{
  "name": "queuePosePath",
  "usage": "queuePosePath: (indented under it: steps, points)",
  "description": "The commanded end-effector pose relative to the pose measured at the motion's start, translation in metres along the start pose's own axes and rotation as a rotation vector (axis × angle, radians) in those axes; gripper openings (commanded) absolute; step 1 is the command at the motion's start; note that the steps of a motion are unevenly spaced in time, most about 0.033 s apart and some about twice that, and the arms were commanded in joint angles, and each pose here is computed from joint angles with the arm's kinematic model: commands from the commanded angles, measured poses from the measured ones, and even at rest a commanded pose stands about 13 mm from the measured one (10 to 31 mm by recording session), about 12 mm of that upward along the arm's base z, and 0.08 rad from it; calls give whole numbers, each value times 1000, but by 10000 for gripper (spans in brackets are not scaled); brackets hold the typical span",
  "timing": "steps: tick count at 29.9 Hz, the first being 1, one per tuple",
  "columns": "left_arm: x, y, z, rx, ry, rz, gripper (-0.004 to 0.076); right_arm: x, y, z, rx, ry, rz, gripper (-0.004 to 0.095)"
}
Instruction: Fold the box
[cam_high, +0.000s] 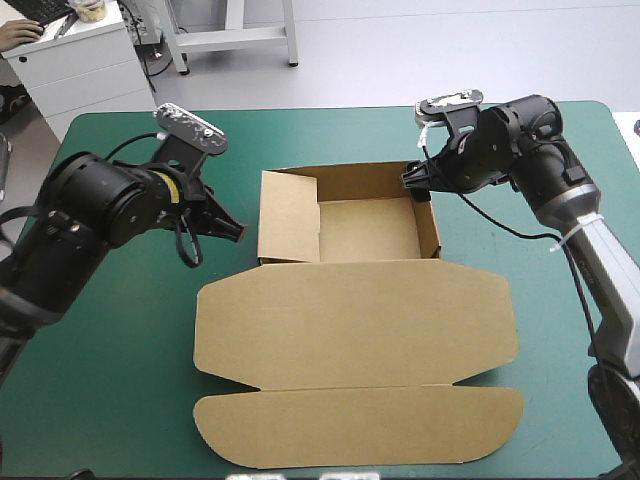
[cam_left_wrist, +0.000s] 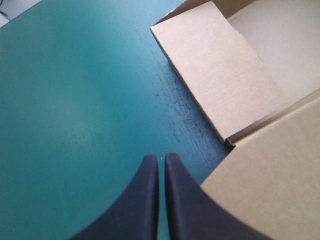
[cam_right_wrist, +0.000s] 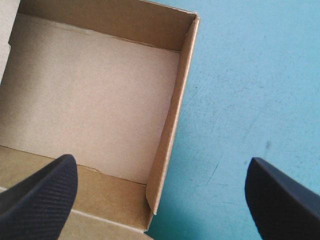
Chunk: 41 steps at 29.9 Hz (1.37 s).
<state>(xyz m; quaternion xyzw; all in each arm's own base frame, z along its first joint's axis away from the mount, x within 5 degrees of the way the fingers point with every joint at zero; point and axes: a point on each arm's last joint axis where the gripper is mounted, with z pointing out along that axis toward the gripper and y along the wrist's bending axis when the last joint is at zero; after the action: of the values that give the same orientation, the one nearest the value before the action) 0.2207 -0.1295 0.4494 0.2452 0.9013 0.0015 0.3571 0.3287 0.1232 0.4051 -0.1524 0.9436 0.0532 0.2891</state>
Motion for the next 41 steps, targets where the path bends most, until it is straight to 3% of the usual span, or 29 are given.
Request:
queuePosePath:
  steps: [1,11,20,24,27,29,35,41]
  points:
    - [18,9,-33,-19,-47,4,-10,-9,-3,-17,10,-108,-1,836]
    - [106,6,-31,0,63,19,-10,-13,-2,38,6,4,3,836]
    - [183,-13,-9,148,157,-30,-10,-11,-1,97,9,105,4,834]
    - [204,-19,-4,202,149,-81,-10,-9,-1,114,10,142,4,789]
    - [214,-21,-4,222,143,-102,-10,-8,-1,121,11,155,4,693]
    - [218,-21,-6,227,131,-106,-10,-8,-1,124,11,156,4,555]
    - [220,-20,-13,231,76,-113,-10,-8,-1,124,13,151,2,-17]
    - [220,-19,-14,232,61,-115,-10,-10,-3,124,19,134,0,-20]
